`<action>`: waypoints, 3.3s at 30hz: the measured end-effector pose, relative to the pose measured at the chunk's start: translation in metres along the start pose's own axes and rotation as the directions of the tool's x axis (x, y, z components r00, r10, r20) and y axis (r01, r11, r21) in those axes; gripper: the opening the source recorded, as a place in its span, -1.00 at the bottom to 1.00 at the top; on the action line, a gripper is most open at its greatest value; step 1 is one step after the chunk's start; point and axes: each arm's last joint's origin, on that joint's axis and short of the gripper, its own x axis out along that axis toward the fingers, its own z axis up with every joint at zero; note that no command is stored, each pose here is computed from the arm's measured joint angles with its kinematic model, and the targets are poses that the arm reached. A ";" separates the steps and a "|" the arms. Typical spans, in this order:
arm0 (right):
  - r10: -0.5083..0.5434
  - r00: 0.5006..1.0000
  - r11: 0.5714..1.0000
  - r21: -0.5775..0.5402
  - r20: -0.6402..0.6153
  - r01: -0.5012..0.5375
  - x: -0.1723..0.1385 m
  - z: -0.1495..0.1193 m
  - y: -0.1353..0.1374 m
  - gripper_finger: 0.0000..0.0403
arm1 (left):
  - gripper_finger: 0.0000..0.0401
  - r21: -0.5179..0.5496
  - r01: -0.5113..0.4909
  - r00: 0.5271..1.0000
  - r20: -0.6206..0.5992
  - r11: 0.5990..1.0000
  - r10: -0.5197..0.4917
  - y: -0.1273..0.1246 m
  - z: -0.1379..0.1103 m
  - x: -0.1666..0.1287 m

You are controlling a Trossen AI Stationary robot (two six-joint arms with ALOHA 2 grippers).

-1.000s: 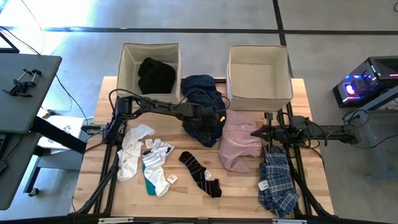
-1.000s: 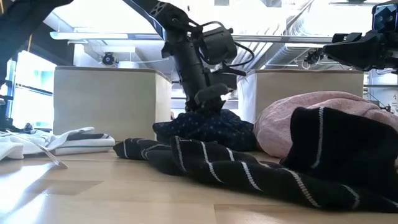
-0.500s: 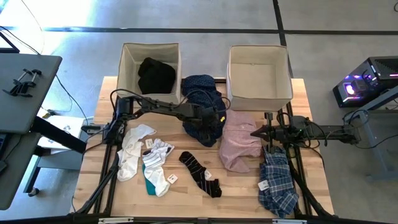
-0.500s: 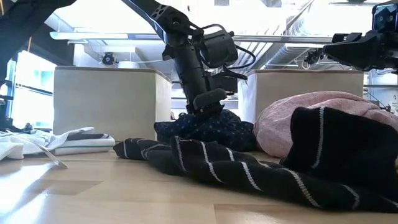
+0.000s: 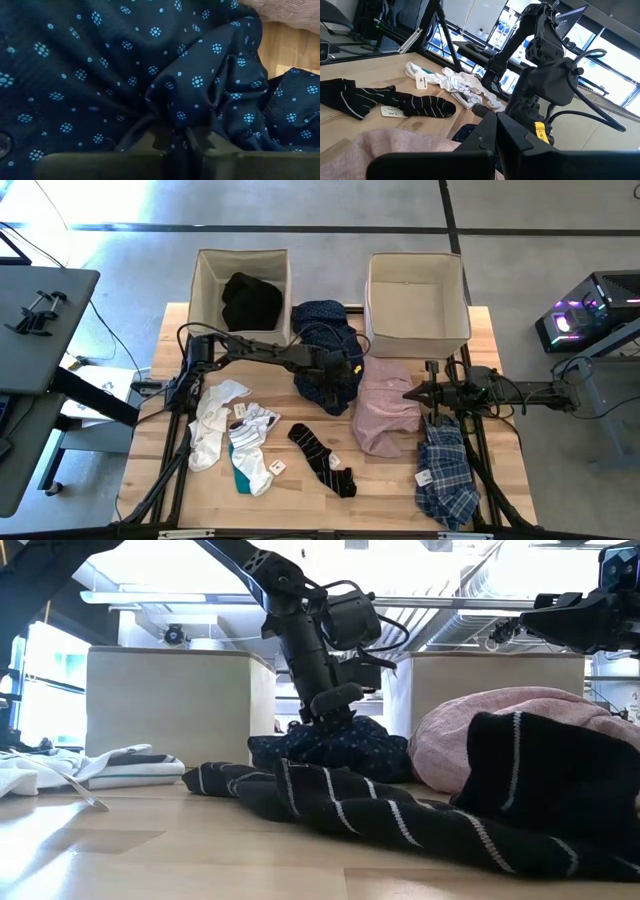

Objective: Sort clothes
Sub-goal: Put the dark blue polo shirt into the left laundry organizer

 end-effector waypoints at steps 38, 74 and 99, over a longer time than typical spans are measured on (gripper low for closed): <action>-0.003 1.000 1.000 0.000 -0.002 0.003 0.000 0.000 0.000 -1.00 | -1.00 0.069 0.004 0.957 0.288 0.998 -0.023 0.003 0.019 -0.121; 0.002 1.000 1.000 0.000 0.001 -0.002 0.000 0.000 0.000 -1.00 | -1.00 -0.049 -0.140 0.691 0.711 0.989 0.133 0.035 0.043 -0.269; -0.005 1.000 1.000 0.000 -0.003 0.005 0.000 0.000 0.000 -1.00 | -1.00 -0.209 -0.266 0.436 0.844 0.941 0.311 0.090 0.048 -0.361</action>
